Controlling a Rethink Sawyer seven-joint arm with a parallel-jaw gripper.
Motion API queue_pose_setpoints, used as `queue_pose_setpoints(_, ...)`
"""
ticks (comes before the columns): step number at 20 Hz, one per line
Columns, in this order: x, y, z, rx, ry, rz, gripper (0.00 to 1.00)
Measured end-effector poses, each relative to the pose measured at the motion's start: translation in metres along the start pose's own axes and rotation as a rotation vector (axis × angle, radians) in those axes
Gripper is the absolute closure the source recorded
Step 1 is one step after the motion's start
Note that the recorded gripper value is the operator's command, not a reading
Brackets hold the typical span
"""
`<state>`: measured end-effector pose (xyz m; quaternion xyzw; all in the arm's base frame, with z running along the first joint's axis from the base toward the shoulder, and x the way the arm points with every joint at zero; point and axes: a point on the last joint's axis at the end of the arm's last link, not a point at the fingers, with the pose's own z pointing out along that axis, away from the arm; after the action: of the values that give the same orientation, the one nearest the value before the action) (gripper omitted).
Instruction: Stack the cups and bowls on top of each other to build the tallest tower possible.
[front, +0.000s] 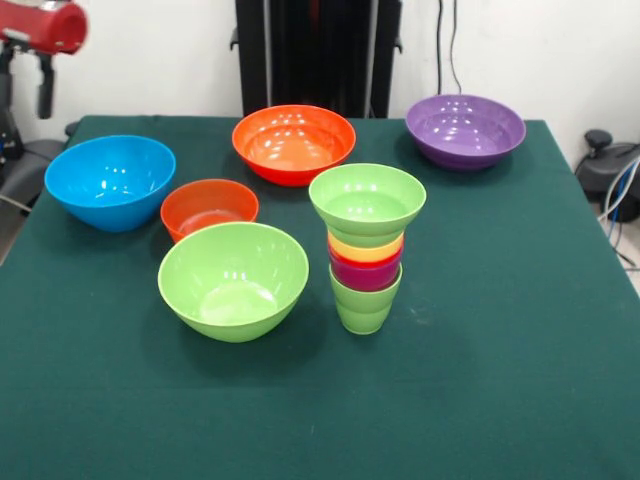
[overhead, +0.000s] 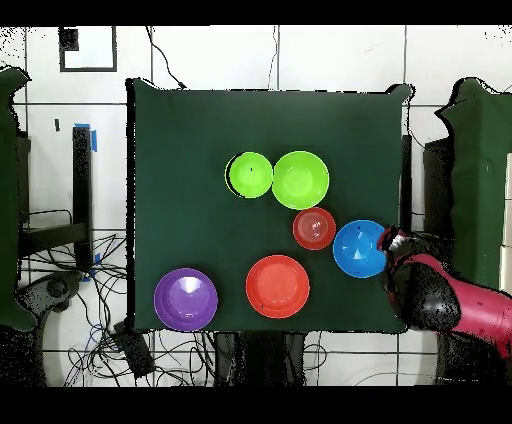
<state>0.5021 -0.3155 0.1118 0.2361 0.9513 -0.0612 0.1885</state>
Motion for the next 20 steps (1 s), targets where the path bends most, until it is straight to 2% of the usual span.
queue_pose_setpoints(2,0.006,-0.025,0.006,0.017,0.003,0.01,0.0)
queue_pose_setpoints(6,0.013,-0.039,0.015,0.028,0.008,-0.01,0.0)
queue_pose_setpoints(9,0.017,-0.036,0.019,0.024,0.009,-0.033,0.0)
queue_pose_setpoints(16,0.031,-0.007,0.034,0.016,0.004,-0.124,0.0)
queue_pose_setpoints(20,0.039,0.009,0.039,0.013,-0.011,-0.159,0.0)
